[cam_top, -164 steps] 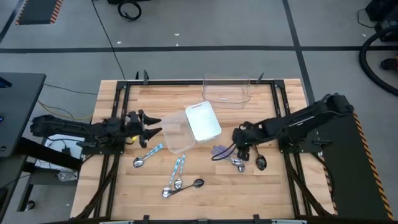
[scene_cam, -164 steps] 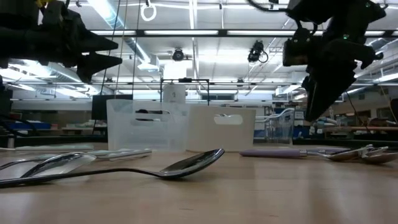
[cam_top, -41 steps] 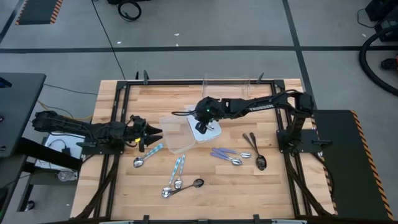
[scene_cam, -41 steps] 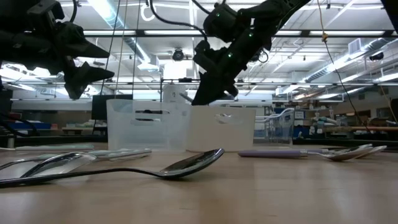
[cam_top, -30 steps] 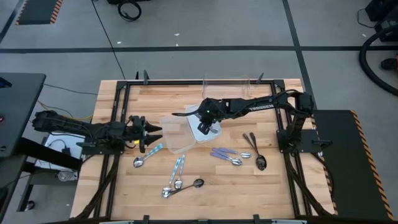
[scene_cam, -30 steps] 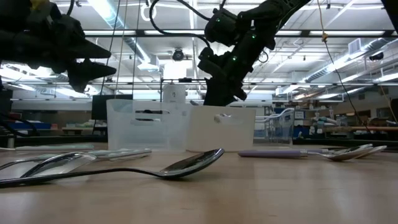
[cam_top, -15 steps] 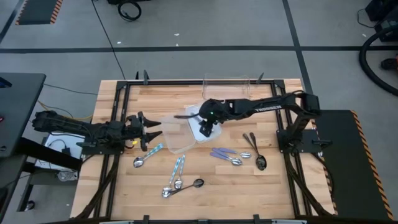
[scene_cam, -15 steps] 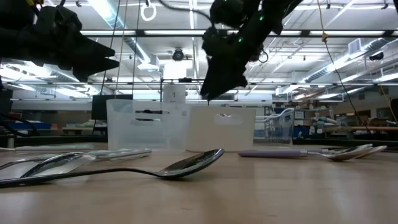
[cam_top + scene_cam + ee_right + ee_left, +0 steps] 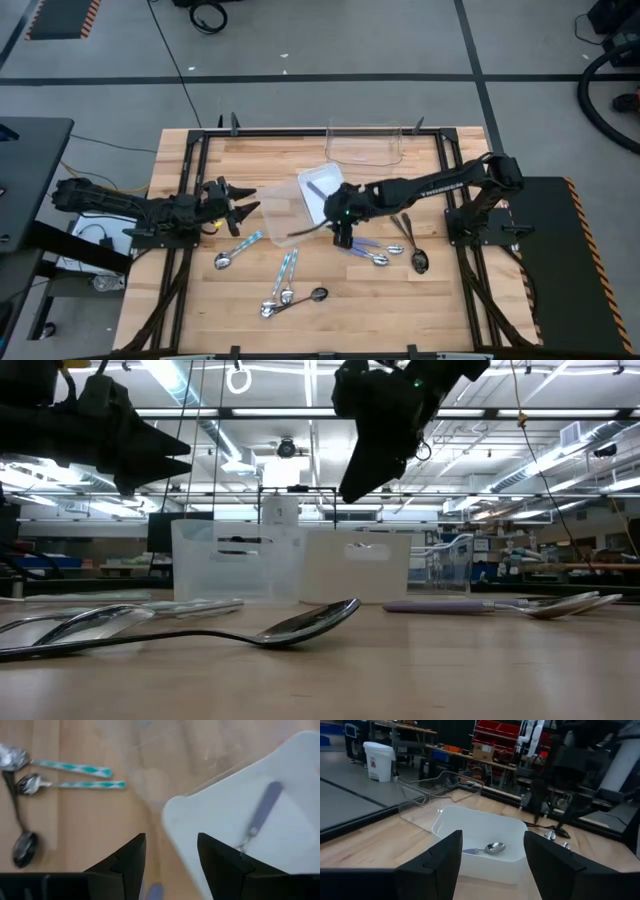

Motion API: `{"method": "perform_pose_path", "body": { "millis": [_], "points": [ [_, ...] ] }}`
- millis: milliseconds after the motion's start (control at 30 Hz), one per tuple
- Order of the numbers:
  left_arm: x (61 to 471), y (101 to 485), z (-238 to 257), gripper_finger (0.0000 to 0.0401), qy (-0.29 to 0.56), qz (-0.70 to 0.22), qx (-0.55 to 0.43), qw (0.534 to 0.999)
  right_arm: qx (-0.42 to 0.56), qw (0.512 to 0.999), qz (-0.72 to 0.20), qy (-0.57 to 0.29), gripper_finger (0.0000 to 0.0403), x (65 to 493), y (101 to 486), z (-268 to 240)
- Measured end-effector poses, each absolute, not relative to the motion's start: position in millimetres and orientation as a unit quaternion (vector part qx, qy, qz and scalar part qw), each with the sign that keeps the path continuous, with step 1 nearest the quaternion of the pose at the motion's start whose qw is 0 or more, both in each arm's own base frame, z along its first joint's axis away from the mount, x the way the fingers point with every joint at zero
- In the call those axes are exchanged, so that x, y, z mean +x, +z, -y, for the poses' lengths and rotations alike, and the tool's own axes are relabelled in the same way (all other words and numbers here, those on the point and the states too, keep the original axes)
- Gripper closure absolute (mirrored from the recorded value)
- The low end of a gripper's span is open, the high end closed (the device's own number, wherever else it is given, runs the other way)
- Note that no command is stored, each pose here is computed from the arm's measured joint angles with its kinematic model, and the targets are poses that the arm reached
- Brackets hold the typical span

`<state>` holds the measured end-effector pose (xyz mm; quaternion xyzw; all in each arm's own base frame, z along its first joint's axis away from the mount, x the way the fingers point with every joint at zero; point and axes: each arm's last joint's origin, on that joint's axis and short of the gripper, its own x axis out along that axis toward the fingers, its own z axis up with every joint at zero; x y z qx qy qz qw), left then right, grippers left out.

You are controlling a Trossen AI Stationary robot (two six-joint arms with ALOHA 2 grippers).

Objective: Sort silverware by color (type)
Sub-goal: Put the purple spoon into the white bin

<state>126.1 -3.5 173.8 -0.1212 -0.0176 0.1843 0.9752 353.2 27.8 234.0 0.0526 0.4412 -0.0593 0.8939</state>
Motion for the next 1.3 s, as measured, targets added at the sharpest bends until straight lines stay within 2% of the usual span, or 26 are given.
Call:
{"method": "perform_pose_path", "body": {
  "millis": [200,433,700,900,1033,1300],
  "points": [
    [125.2,178.3,1.7,0.0181,0.215,0.037,-0.098,0.971,0.063,0.882,-0.465,-0.054,0.0215,345.4,227.3,-47.2],
    [123.8,186.2,-4.9,0.0181,0.263,0.068,-0.058,0.961,0.063,0.857,-0.507,-0.070,0.0215,328.8,202.1,-57.8],
    [122.5,188.0,-16.4,0.0181,0.307,0.082,-0.065,0.946,0.074,0.830,-0.544,-0.093,0.0220,309.7,175.7,-64.6],
    [121.4,188.0,-23.3,0.0181,0.333,0.084,-0.064,0.937,0.076,0.805,-0.578,-0.107,0.0233,297.4,170.1,-74.8],
    [121.1,188.0,-25.4,0.0181,0.338,0.085,-0.064,0.935,0.060,0.791,-0.593,-0.140,0.0236,289.7,168.6,-77.3],
    [121.8,187.7,-24.7,0.0181,0.321,0.082,-0.062,0.942,0.076,0.760,-0.631,-0.137,0.0238,275.0,147.1,-65.7]
  ]
}}
